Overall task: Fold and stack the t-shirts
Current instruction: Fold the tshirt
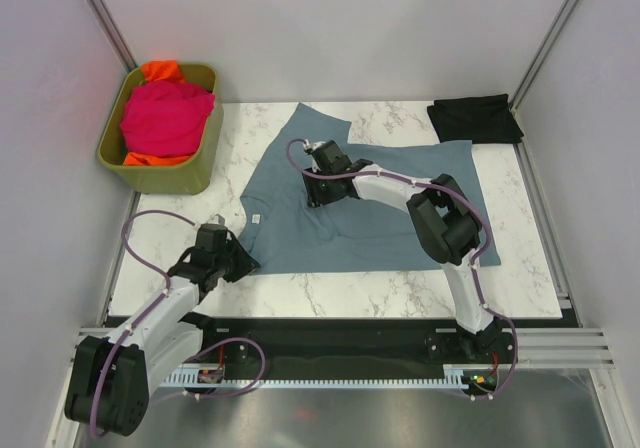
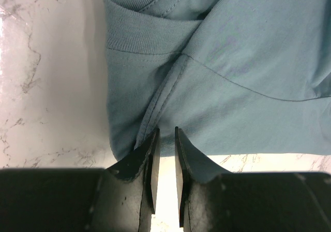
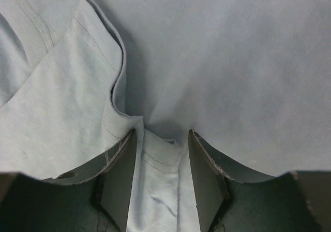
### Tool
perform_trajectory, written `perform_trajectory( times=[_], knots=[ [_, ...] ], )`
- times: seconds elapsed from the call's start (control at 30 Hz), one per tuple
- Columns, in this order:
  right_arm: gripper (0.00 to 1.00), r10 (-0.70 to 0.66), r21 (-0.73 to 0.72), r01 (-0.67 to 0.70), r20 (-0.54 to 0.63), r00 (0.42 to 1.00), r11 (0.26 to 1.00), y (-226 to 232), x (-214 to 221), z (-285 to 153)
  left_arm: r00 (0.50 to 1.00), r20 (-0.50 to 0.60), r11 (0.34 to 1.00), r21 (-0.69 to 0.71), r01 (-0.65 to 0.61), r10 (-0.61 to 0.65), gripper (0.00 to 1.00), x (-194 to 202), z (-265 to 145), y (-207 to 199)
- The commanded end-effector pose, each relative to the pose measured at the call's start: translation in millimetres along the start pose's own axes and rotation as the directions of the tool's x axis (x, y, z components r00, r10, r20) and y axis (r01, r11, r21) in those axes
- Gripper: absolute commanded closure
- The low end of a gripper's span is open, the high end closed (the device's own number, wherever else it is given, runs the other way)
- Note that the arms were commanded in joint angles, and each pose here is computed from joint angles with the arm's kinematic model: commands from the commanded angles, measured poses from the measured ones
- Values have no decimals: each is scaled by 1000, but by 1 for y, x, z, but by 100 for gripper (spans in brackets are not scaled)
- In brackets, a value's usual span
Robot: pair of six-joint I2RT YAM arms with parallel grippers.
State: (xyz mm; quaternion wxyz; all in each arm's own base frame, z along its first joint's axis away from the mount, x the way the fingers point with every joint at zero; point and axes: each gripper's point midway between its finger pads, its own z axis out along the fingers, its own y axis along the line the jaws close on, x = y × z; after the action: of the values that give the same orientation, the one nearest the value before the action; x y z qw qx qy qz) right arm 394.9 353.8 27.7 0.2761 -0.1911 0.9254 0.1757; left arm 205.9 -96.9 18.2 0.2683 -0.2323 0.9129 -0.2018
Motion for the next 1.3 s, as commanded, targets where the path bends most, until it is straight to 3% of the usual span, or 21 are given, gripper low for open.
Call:
perform_trajectory(
  times=[0.0, 0.07, 0.2, 0.3, 0.6, 0.8, 1.07, 1.13, 1.17, 1.2, 1.27],
  knots=[
    [48, 16, -17, -15, 37, 999, 1000, 6, -16, 3, 999, 33, 1000, -17, -8, 9, 75, -7, 1, 1],
    [54, 15, -18, -14, 30, 999, 1000, 6, -13, 6, 999, 34, 1000, -16, -8, 9, 75, -8, 1, 1],
    [76, 22, -6, -22, 40, 999, 1000, 4, -14, 1, 999, 33, 1000, -17, -8, 9, 75, -8, 1, 1],
    [82, 21, 2, -22, 65, 998, 1000, 5, -22, -10, 999, 37, 1000, -18, -8, 9, 75, -9, 1, 0],
    [88, -10, 84, -1, 120, 993, 996, -5, -44, -49, 999, 37, 1000, -22, -6, 7, 76, -8, 1, 1],
    [86, -35, 145, 18, 119, 992, 989, -16, -46, -52, 999, 36, 1000, -23, -5, 5, 76, -8, 1, 1],
    [90, 28, 380, -61, 90, 996, 923, -67, -28, -43, 999, 35, 1000, -22, -5, 5, 76, -8, 1, 1],
    [80, 56, 395, -87, 88, 995, 915, -77, -26, -41, 999, 39, 1000, -22, -5, 6, 76, -9, 1, 1],
    [62, 60, 387, -89, 88, 994, 918, -77, -27, -39, 999, 37, 1000, -24, -3, 4, 76, -8, 1, 2],
    [30, 51, 360, -73, 71, 996, 930, -74, -26, -35, 999, 42, 1000, -21, -4, 4, 76, -10, 0, 0],
    [15, 37, 344, -62, 80, 996, 937, -72, -35, -36, 999, 45, 1000, -19, -4, 5, 76, -11, 0, -1]
  ],
)
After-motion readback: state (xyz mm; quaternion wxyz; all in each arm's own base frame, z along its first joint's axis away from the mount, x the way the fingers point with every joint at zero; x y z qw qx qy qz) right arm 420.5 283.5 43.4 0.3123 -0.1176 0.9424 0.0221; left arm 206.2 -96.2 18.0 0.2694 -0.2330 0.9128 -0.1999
